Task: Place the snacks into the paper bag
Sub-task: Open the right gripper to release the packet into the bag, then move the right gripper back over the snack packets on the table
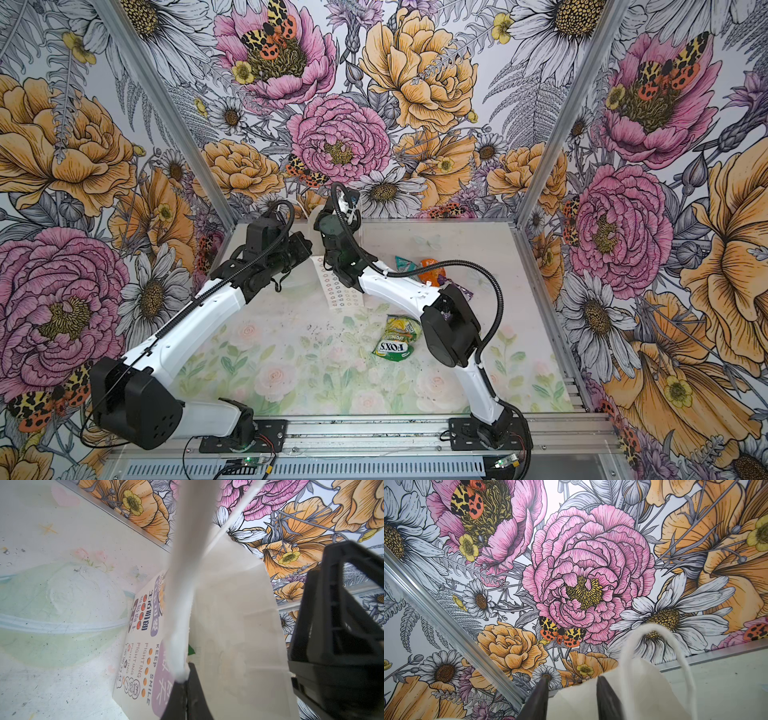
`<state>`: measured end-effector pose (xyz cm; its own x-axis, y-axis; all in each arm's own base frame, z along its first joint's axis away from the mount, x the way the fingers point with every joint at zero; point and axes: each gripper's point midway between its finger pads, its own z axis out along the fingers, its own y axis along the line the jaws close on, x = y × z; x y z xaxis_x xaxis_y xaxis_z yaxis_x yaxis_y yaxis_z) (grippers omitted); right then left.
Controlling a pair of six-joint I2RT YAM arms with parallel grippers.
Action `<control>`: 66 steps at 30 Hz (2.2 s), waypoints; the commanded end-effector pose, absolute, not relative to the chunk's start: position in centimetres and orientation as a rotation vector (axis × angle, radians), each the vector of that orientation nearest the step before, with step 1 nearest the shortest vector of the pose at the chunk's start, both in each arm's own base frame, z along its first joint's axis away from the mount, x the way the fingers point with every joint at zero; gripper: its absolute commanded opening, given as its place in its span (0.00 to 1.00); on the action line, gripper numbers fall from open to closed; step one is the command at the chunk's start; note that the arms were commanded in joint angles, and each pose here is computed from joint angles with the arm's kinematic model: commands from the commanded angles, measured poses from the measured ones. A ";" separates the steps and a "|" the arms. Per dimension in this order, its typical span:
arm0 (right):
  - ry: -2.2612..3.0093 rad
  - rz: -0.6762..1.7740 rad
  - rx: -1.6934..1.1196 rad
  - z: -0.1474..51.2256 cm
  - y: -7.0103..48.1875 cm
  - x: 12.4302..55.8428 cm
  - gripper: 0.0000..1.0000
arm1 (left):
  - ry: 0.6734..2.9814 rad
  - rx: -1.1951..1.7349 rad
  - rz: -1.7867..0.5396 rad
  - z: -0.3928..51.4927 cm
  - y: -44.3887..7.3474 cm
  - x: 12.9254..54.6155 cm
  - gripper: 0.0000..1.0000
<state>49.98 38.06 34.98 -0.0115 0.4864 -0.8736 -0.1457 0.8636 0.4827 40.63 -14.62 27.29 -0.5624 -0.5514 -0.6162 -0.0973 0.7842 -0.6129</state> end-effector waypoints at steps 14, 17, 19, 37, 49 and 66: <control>1.542 0.523 0.022 42.8 36.7 46.4 0.37 | 2.088 -0.487 -0.663 27.8 -14.4 40.2 0.00; 1.586 0.512 -0.077 43.8 36.3 45.2 0.41 | 2.085 -0.485 -0.665 27.9 -14.4 40.2 0.00; 1.605 0.496 -0.157 44.4 36.1 44.1 0.45 | 2.082 -0.485 -0.665 28.1 -14.3 40.2 0.00; 1.960 0.298 -1.162 34.9 26.5 29.1 0.86 | 2.097 -0.461 -0.697 28.0 -14.8 40.7 0.00; 2.400 0.203 -1.317 24.9 24.0 26.9 0.88 | 2.106 -0.459 -0.699 27.7 -14.8 40.7 0.00; 2.840 0.410 -0.626 17.1 24.7 25.9 1.00 | 2.109 -0.463 -0.698 27.5 -14.5 40.7 0.00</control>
<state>25.32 23.33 15.34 -0.8180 -0.5482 -0.1743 -0.5703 0.8127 0.1199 40.69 -14.46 27.31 -0.5712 -0.5537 -0.6059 -0.0912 0.7765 -0.6235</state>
